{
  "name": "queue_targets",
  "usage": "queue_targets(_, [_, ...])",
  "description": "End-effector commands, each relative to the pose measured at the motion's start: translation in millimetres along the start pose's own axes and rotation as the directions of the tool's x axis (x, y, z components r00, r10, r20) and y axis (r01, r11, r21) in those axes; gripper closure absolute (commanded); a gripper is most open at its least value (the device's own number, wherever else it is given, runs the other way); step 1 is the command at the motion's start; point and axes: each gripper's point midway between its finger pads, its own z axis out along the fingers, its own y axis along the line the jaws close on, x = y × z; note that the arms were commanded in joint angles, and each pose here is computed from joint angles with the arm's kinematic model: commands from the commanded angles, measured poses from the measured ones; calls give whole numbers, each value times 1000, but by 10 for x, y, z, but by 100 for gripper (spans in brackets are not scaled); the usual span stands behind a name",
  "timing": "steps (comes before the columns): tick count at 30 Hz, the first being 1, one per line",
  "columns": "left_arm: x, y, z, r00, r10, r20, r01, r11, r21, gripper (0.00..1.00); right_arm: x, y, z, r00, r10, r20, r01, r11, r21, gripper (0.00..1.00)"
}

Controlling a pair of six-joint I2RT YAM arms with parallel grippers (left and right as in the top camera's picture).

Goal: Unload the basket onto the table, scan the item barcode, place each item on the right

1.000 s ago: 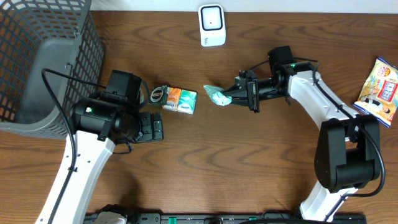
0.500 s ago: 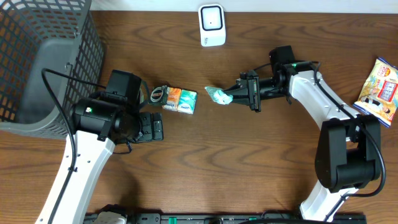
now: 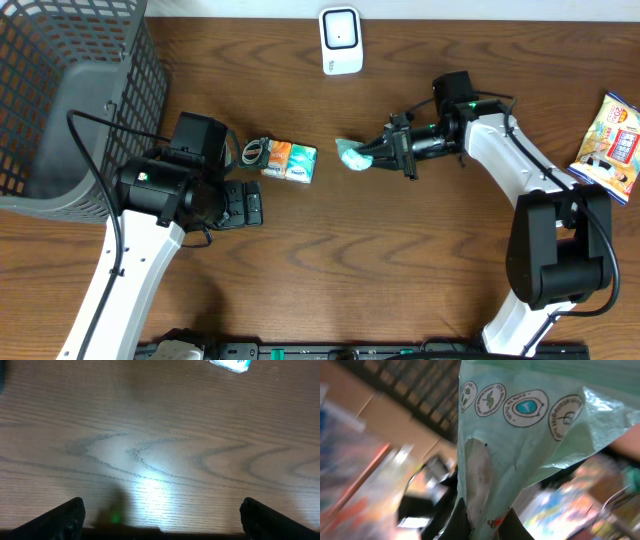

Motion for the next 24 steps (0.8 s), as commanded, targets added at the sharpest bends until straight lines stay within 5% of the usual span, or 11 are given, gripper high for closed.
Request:
queue_targets(1, [16, 0, 17, 1000, -13, -12, 13, 1000, 4, 2, -543, -367, -85, 923, -275, 270, 180, 926, 331, 99])
queue_targets(6, [15, 0, 17, 1000, -13, -12, 13, 1000, 4, 2, -769, -579, -144, 818, -511, 262, 295, 766, 572, 99])
queue_targets(13, [16, 0, 17, 1000, -13, -12, 13, 1000, 4, 2, -1052, -735, -419, 720, -612, 327, 181, 620, 763, 99])
queue_targets(16, [16, 0, 17, 1000, -13, -12, 13, 1000, 4, 2, -1069, -692, -380, 698, -653, 294, 226, 590, 775, 99])
queue_targets(20, [15, 0, 17, 1000, -13, -12, 13, 1000, 4, 2, -961, -555, -179, 721, -644, 258, 334, 648, 684, 99])
queue_targets(24, [15, 0, 17, 1000, -13, -12, 13, 1000, 4, 2, -983, -287, -75, 602, -780, 173, 531, 552, 643, 99])
